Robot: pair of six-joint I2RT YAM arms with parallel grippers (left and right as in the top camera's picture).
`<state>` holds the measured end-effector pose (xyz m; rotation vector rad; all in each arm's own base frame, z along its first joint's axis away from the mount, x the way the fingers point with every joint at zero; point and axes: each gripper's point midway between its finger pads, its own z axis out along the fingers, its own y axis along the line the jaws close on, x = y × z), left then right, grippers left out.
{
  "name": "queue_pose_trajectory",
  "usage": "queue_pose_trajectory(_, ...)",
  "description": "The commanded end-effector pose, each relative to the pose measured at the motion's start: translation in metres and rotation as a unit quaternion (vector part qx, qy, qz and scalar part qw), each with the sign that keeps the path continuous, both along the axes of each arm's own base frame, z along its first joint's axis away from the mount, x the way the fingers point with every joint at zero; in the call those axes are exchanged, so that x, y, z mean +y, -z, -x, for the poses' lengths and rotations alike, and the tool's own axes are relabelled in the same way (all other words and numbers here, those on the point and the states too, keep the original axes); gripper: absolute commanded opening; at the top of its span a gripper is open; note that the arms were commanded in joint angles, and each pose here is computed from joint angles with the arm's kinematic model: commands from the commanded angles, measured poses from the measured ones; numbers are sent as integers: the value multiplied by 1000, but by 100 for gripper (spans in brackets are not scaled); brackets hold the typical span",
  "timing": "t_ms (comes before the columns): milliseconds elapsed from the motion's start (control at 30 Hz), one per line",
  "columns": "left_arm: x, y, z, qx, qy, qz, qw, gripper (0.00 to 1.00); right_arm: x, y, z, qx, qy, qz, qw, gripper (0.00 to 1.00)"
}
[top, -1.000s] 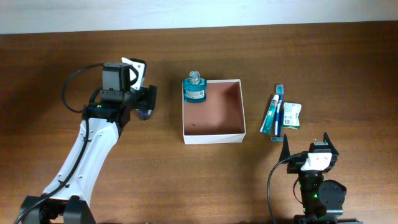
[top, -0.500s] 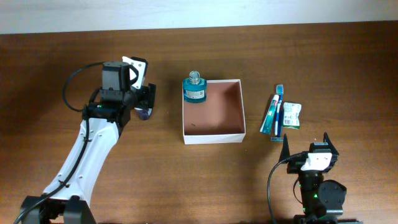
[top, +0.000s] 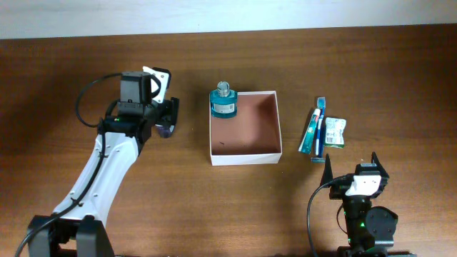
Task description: Pack container
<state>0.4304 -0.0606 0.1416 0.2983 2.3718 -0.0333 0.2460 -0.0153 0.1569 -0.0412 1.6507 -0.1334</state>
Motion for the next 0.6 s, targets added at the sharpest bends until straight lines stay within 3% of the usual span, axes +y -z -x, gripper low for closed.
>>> queue_pose_trajectory(0, -1, -3, -5, -4, 4, 2, 1000, 61, -1, 2, 0, 1, 2, 2, 1000, 98)
queue_pose_trajectory(567, 6, -1, -5, -3, -9, -12, 1000, 42, -1, 2, 0, 1, 2, 2, 1000, 98)
